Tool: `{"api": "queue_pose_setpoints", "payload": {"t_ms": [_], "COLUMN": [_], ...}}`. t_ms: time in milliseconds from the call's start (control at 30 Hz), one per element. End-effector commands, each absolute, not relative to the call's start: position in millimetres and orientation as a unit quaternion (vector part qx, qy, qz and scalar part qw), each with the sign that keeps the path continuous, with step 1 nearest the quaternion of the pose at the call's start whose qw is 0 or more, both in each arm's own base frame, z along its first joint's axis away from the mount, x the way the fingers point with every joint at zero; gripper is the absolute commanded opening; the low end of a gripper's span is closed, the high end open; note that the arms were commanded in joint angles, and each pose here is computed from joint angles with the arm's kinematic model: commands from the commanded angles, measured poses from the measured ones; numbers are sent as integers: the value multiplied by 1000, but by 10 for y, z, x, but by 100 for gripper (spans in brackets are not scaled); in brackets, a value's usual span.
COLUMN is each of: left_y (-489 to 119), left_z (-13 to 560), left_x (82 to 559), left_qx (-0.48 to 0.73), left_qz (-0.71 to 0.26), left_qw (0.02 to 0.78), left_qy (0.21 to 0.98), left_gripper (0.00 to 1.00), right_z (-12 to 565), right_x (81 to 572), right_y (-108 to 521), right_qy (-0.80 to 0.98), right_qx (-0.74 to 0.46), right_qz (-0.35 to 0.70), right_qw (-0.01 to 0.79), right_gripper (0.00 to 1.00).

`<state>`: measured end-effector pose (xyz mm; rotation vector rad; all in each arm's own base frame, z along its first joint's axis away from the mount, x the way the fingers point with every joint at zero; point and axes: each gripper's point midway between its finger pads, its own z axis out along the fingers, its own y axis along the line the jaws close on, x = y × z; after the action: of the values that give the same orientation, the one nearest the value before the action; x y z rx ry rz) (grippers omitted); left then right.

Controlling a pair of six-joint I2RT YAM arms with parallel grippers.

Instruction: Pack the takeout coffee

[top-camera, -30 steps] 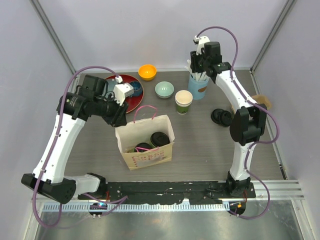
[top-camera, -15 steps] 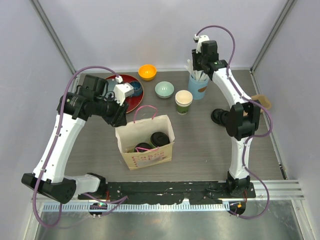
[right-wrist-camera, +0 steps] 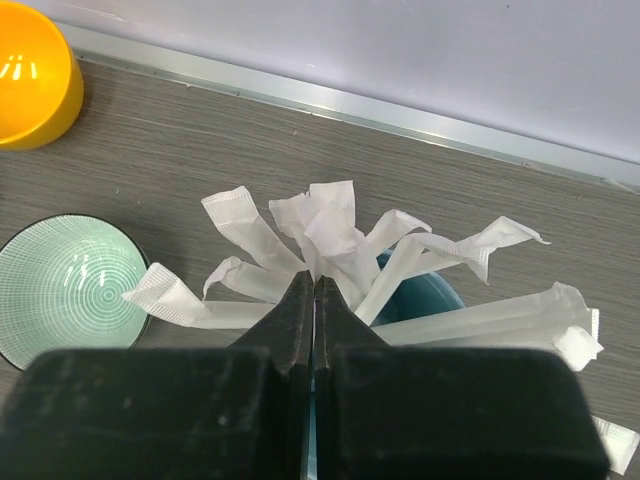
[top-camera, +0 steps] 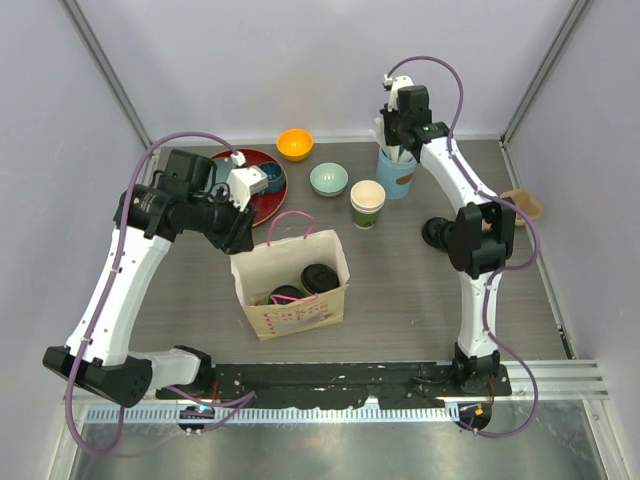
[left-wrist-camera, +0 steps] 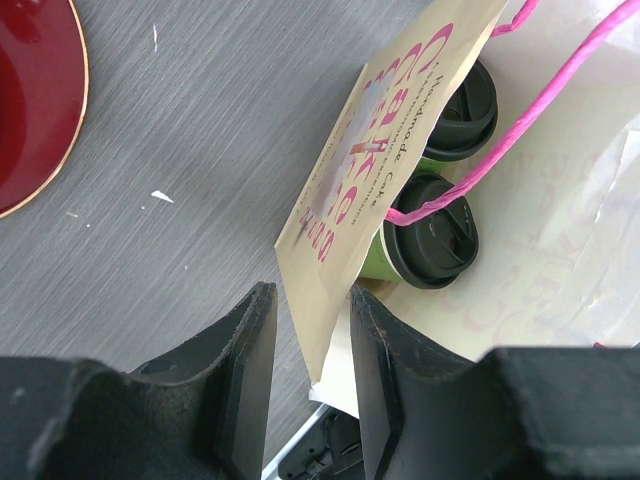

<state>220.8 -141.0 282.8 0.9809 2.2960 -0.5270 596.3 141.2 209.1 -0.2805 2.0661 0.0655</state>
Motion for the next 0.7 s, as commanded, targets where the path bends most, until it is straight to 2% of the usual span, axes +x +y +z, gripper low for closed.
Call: {"api": "queue_pose_setpoints", "payload": {"t_ms": [0, 233, 667], "left_y": [-1437, -1442, -1440], "left_z": [2928, 2939, 2911], "left_x": [2168, 2181, 2202], "left_qx": [372, 372, 372], "left_qz": [-207, -207, -203], "left_qw": [302, 305, 307], "left_qy": [853, 852, 852], "left_gripper": [39, 39, 39], "right_z": [2585, 3289, 4005], "right_x": [5946, 5660, 5322], "right_y": [1423, 1301, 1231], "right_qy": [828, 794, 749], "right_qx": [-109, -110, -132], "right_qz": [23, 10, 6], "right_qw": [550, 597, 649], "right_gripper": [1, 1, 1]}}
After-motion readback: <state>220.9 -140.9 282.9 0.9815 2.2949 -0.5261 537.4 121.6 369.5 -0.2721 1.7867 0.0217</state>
